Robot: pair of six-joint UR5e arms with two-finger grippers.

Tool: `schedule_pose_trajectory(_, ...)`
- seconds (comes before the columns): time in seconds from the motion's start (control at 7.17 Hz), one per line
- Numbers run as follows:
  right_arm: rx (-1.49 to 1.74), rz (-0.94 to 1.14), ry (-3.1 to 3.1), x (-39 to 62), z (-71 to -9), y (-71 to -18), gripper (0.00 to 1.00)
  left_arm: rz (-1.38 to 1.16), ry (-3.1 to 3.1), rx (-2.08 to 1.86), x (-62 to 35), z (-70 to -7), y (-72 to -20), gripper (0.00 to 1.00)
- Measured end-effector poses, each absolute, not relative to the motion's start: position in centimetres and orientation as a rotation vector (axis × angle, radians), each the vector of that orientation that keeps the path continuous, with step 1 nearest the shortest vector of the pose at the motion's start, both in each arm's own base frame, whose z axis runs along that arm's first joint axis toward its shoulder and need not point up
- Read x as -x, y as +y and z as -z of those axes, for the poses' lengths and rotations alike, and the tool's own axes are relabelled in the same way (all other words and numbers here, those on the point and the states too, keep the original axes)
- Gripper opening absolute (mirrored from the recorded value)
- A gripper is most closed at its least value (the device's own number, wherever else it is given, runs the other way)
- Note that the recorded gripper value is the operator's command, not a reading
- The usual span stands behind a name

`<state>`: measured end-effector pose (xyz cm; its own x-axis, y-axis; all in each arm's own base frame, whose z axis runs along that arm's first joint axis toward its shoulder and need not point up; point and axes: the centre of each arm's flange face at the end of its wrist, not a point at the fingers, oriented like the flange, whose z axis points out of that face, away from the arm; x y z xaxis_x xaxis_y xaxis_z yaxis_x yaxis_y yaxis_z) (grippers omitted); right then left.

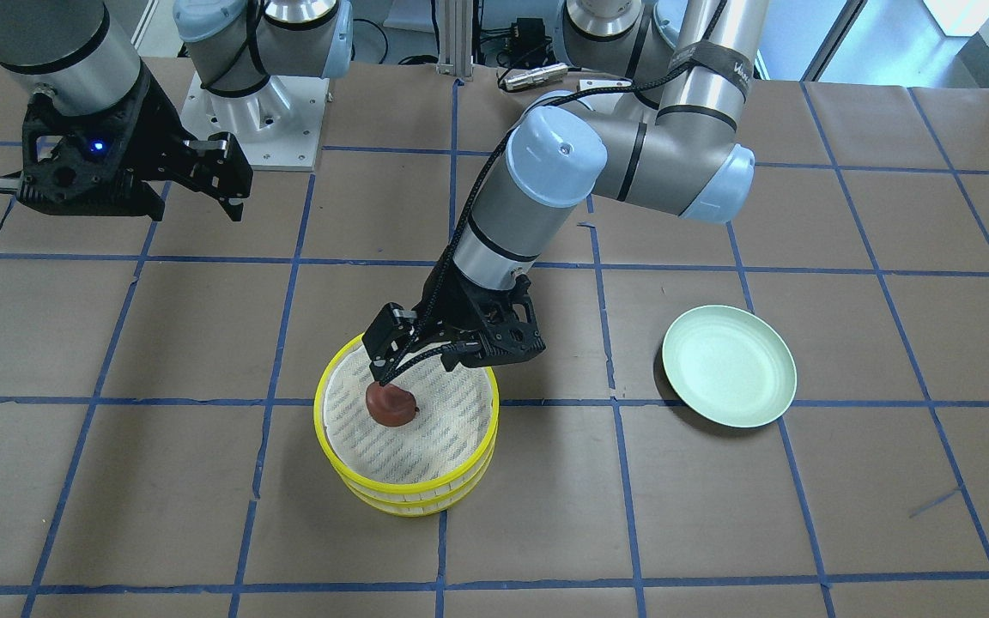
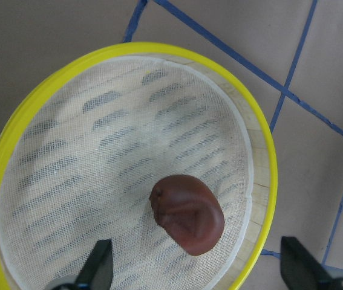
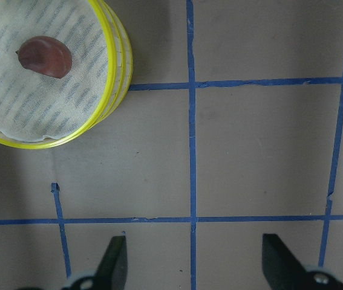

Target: Place buns in different layers of steamer

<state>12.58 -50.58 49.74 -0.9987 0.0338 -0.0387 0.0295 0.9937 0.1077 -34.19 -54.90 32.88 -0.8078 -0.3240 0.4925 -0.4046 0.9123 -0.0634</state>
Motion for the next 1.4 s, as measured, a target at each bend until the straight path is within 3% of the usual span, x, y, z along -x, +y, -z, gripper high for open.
schedule_pose_trajectory(0.56,-0.095,-0.112,3.139,-14.7,-50.5,-50.7,0.83,-0.194,-2.884,0.062,21.6,-40.6,-57.2,1.0)
schedule_pose_trajectory(0.98,-0.089,-0.062,3.116,-14.8,-50.6,-51.3,0.85,-0.052,-3.081,0.114,13.7,-47.6,-51.8,1.0)
schedule_pose_trajectory(1.26,-0.088,-0.025,3.13,-14.4,-51.0,-51.3,0.85,-0.034,-3.165,0.119,12.7,-49.2,-49.3,1.0)
schedule_pose_trajectory(1.4,-0.087,-0.018,3.147,-14.3,-51.1,-51.3,0.89,-0.028,-3.174,0.123,12.7,-49.2,-48.9,1.0)
